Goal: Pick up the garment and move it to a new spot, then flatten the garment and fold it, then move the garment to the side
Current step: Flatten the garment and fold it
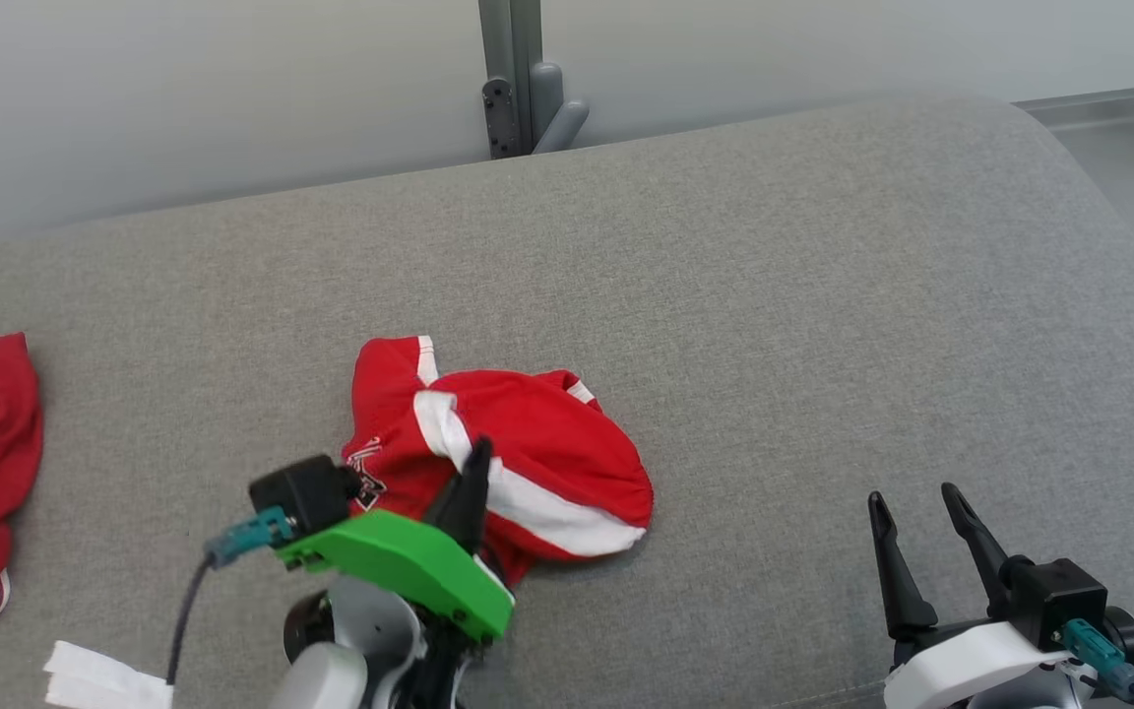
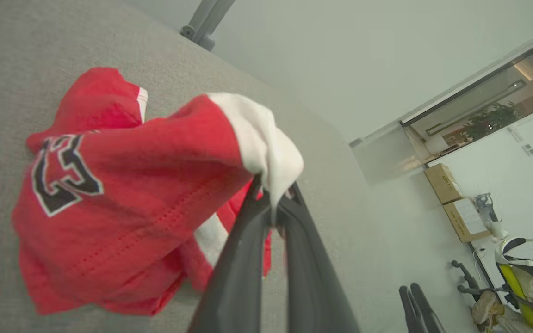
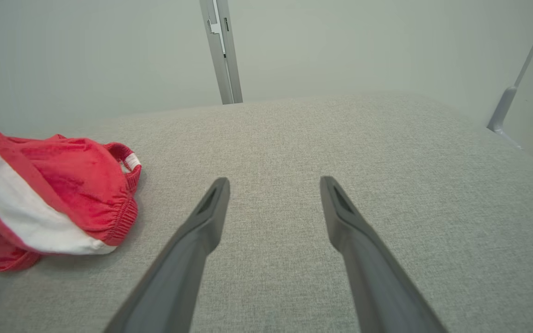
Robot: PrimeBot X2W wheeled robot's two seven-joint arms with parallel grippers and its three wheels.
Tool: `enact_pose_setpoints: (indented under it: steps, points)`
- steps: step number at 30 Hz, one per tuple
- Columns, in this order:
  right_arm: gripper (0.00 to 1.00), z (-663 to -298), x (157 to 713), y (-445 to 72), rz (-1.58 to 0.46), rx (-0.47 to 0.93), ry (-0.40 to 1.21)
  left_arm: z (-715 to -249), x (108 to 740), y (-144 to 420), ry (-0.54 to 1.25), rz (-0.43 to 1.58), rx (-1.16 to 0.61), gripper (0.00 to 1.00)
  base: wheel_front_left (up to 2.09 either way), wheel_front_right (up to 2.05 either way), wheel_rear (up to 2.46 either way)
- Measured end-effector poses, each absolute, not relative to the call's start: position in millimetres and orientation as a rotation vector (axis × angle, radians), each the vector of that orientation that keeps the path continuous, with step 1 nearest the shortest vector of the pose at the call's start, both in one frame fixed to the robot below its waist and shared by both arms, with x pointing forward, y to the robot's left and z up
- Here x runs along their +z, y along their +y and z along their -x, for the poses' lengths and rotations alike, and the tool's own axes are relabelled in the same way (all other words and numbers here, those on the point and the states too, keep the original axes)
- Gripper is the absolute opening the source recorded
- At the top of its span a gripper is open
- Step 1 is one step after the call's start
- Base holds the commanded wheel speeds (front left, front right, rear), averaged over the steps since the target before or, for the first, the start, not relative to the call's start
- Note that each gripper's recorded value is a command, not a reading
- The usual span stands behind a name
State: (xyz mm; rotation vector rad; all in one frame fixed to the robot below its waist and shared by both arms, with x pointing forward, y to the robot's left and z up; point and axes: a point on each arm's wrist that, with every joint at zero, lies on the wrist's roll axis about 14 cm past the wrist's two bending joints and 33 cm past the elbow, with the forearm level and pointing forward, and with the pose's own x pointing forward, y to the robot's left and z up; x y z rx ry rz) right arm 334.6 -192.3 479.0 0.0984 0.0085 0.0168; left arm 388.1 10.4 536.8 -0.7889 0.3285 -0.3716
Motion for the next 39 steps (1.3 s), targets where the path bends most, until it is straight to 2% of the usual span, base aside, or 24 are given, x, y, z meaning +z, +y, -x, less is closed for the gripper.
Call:
enact_pose_setpoints:
  steps: [6, 13, 24, 25, 26, 27, 33, 39]
  points:
    - [1.00, -338, 475, -194, -0.098, 0.016, 0.022, -345, 467, -6, 0.570, 0.643, -0.443, 0.00, 0.00, 0.00, 0.00]
    - [1.00, -342, 470, -190, -0.100, 0.026, 0.038, -314, 412, 2, 0.734, 0.484, -0.456, 0.00, 0.00, 0.00, 0.00]
    - [1.00, -351, 468, -186, -0.107, 0.036, 0.046, -314, 388, -30, 0.797, 0.401, -0.539, 0.00, 0.00, 0.00, 0.00]
    - [1.00, -351, 467, -186, -0.110, 0.032, 0.047, -315, 387, -31, 0.796, 0.383, -0.545, 0.29, 0.00, 0.00, 0.00]
    - [1.00, -351, 467, -188, -0.113, 0.027, 0.047, -317, 386, -32, 0.786, 0.359, -0.553, 0.81, 0.00, 0.00, 0.00]
    - [1.00, -350, 467, -190, -0.113, 0.021, 0.047, -319, 386, -31, 0.775, 0.327, -0.562, 1.00, 0.00, 0.00, 0.00]
    - [1.00, -348, 469, -198, -0.115, -0.005, 0.041, -322, 393, -23, 0.701, 0.106, -0.655, 1.00, 0.00, 0.00, 0.00]
    - [1.00, -349, 470, -198, -0.124, -0.010, 0.034, -325, 436, -26, 0.583, -0.042, -0.757, 1.00, 0.00, 0.00, 0.00]
